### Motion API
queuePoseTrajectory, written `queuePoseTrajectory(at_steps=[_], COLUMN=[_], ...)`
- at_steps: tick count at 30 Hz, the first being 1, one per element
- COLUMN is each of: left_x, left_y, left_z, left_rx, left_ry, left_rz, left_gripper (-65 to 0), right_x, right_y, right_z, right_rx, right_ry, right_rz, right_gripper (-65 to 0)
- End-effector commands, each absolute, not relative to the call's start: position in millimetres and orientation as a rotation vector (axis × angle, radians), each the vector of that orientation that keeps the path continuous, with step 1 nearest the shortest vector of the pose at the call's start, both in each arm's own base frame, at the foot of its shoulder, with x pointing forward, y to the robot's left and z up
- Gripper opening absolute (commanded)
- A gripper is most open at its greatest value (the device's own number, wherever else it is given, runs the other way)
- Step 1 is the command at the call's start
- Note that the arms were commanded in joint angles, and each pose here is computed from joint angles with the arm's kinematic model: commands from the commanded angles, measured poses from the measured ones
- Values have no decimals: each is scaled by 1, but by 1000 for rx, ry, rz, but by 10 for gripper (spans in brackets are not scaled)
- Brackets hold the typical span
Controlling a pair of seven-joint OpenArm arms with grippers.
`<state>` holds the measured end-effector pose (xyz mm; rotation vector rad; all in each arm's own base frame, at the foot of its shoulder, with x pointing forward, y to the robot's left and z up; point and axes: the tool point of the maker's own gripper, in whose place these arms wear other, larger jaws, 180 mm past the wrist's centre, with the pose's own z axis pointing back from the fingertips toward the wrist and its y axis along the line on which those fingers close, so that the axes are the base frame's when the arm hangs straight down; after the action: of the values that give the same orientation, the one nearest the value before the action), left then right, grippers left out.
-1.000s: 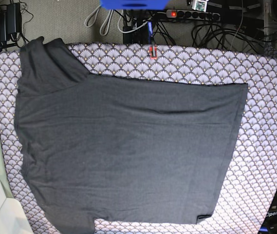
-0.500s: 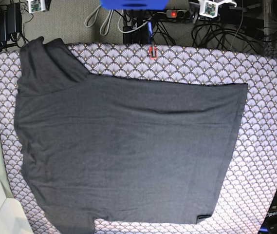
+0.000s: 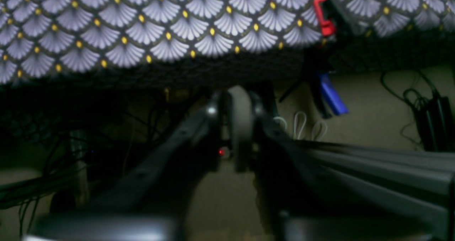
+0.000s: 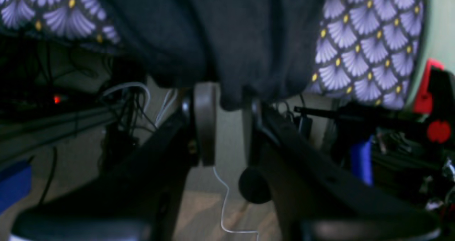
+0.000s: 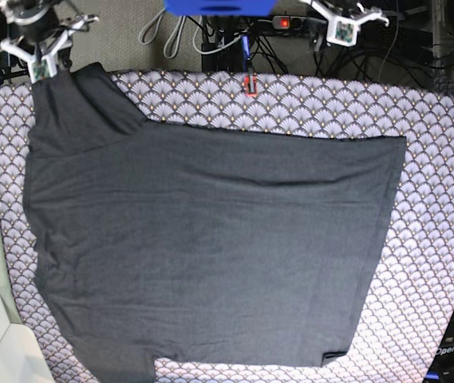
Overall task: Fold the T-shirt properly
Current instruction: 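Move both grippers down to the collar-end corners of the grey T-shirt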
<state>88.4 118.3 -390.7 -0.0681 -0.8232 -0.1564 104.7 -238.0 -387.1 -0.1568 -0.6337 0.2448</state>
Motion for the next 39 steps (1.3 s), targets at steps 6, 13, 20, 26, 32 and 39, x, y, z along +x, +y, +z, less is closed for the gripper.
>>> queuePoseTrajectory(at_steps=[6, 13, 20, 26, 32, 39], left_x=[96, 106, 119, 130, 131, 132], left_y=[119, 119, 119, 119, 119, 118], left_z=[-385, -383, -379, -373, -371, -371], left_rx=[-64, -61, -59, -58, -58, -61], left_ry=[-840, -865, -900, -932, -940, -943], left_rz=[-147, -147, -147, -150, -150, -153], left_gripper=[-361, -368, -366, -366, -367, -366], right_x=[122, 129, 138, 146, 146, 150], right_y=[-238, -221, -219, -220, -221, -224], right_z=[-383, -389, -387, -385, -384, -381], right_rx=[-150, -108, -107, -112, -115, -123], right_ry=[-625, -623, -647, -665, -666, -677], right_rz=[279, 278, 267, 262, 261, 274], right_gripper=[-502, -502, -502, -502, -437, -361])
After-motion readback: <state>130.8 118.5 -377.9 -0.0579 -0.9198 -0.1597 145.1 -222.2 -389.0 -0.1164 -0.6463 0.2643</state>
